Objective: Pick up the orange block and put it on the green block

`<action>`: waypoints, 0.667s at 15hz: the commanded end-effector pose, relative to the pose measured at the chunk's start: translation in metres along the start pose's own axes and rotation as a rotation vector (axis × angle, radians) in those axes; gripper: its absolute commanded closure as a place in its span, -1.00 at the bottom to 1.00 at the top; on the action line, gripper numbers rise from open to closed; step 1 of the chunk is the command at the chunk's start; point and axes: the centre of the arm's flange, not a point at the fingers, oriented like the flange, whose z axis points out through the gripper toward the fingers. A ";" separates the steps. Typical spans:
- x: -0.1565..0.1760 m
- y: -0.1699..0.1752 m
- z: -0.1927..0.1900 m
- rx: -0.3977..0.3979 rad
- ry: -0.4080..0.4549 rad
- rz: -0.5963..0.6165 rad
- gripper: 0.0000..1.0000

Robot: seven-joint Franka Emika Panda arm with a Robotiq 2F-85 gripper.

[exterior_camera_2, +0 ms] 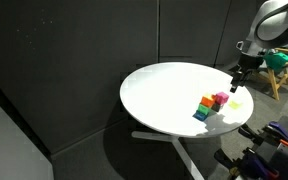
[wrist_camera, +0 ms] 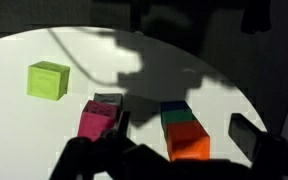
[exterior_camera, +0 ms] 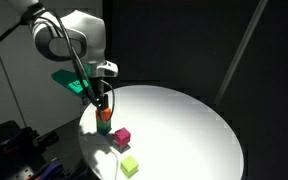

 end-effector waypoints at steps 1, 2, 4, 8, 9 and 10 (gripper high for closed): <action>-0.019 0.000 -0.029 -0.007 0.015 0.002 -1.00; -0.021 -0.002 -0.036 -0.010 0.015 0.001 -1.00; -0.025 -0.005 -0.046 -0.019 0.018 0.000 -1.00; -0.035 -0.016 -0.061 -0.036 0.012 -0.001 -1.00; -0.038 -0.020 -0.064 -0.035 0.009 0.004 -1.00; -0.039 -0.023 -0.067 -0.035 0.003 0.008 -1.00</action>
